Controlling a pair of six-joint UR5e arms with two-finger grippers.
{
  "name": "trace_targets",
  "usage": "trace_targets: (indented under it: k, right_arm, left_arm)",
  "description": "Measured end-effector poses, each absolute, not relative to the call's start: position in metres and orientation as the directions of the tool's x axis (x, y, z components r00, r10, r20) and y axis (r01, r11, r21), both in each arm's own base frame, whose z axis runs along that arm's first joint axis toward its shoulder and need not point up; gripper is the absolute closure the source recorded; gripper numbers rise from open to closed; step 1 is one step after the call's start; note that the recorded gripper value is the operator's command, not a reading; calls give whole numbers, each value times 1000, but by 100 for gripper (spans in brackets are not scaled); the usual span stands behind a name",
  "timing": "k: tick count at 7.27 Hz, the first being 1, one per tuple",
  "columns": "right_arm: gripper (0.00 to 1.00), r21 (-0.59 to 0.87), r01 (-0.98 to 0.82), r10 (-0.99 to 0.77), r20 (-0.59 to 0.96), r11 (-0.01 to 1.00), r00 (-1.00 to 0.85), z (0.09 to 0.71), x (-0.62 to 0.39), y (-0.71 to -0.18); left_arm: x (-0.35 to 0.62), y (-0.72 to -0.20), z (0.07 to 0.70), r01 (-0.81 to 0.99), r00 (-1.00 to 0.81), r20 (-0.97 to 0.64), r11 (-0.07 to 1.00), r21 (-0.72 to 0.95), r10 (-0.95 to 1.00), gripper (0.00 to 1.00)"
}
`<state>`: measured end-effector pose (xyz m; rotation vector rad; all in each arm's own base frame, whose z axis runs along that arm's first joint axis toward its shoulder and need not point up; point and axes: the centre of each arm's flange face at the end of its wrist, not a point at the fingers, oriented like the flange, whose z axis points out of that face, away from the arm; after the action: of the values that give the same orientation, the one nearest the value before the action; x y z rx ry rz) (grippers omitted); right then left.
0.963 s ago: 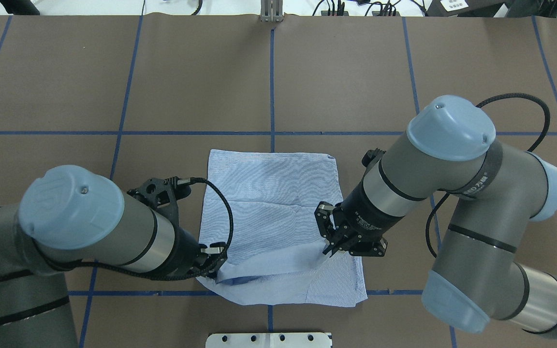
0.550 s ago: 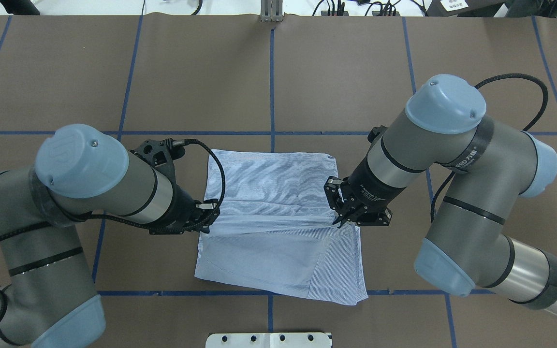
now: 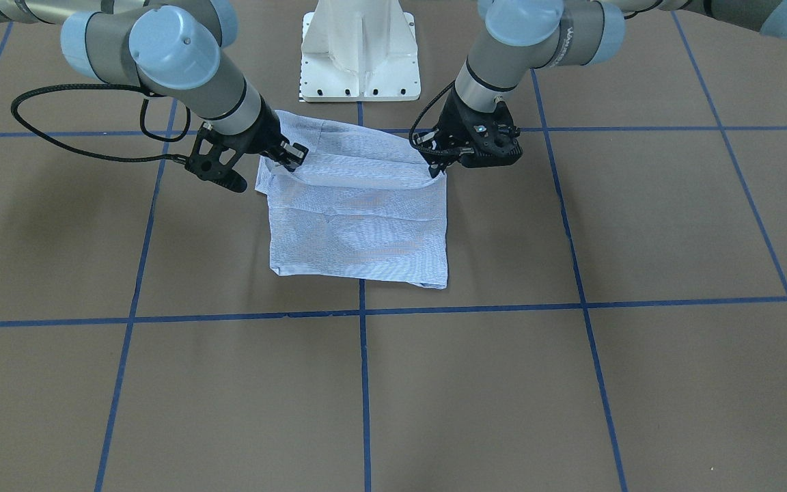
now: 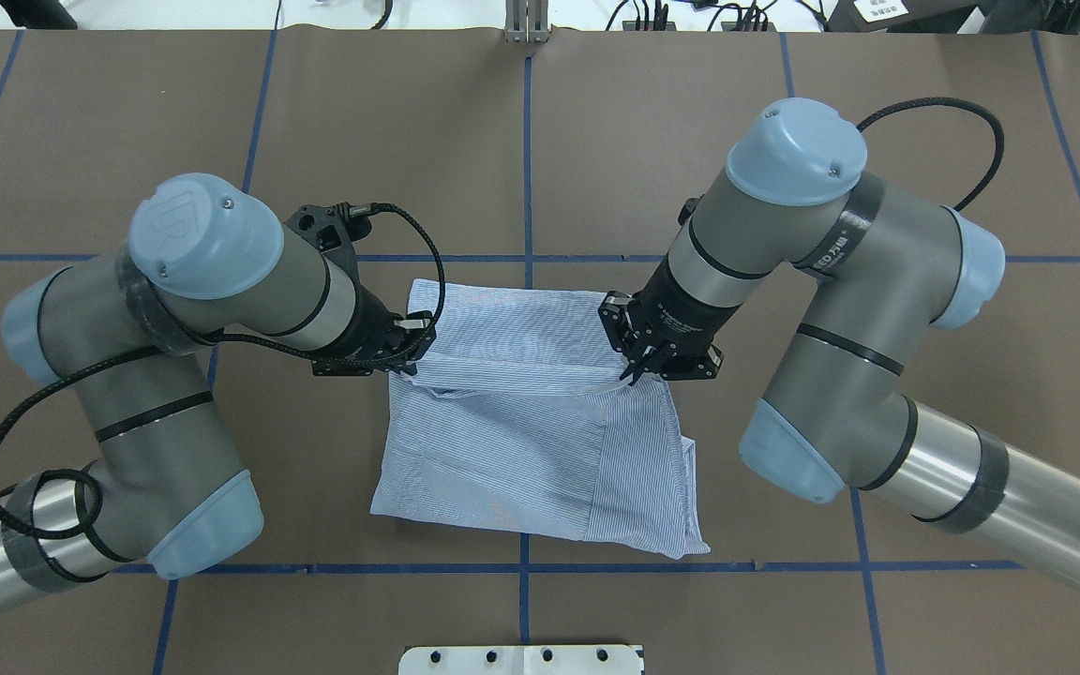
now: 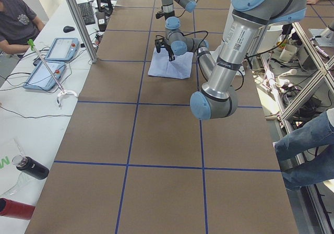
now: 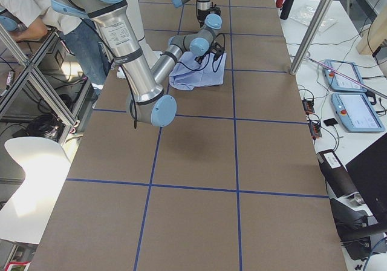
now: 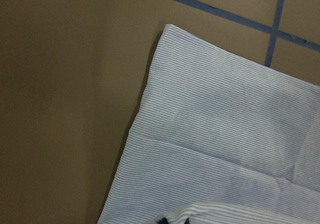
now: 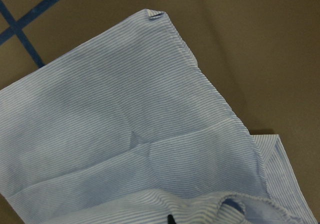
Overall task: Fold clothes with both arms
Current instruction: 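Lay the folded edge down at the far side and release both grippers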
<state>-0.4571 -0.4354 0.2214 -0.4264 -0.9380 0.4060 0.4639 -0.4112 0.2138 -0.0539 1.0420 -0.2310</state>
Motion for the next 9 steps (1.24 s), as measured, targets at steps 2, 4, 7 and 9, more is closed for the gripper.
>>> trace_targets:
  k: [2,4,7,9]
  right_arm:
    - [100,-515,-162,513,667,841,540,218,-476,-462]
    - [100,-512,-186,523,660,839,540,218,-478,-488]
    - [100,-508,-218,535,644,833,546,225,-489,-524]
    - [13,-497,-223,530,651,838,543,241,-503,-538]
  left_arm:
    - [476,-428,221,174,469,-857,974,-147,-213,100]
    - [480,-447,233,194,464,-858,970,-147,-222,100]
    - [494,-480,246,219,441,-869,966,-137,-224,100]
    - [500,-486,251,223,437,-871,965,-137,-224,58]
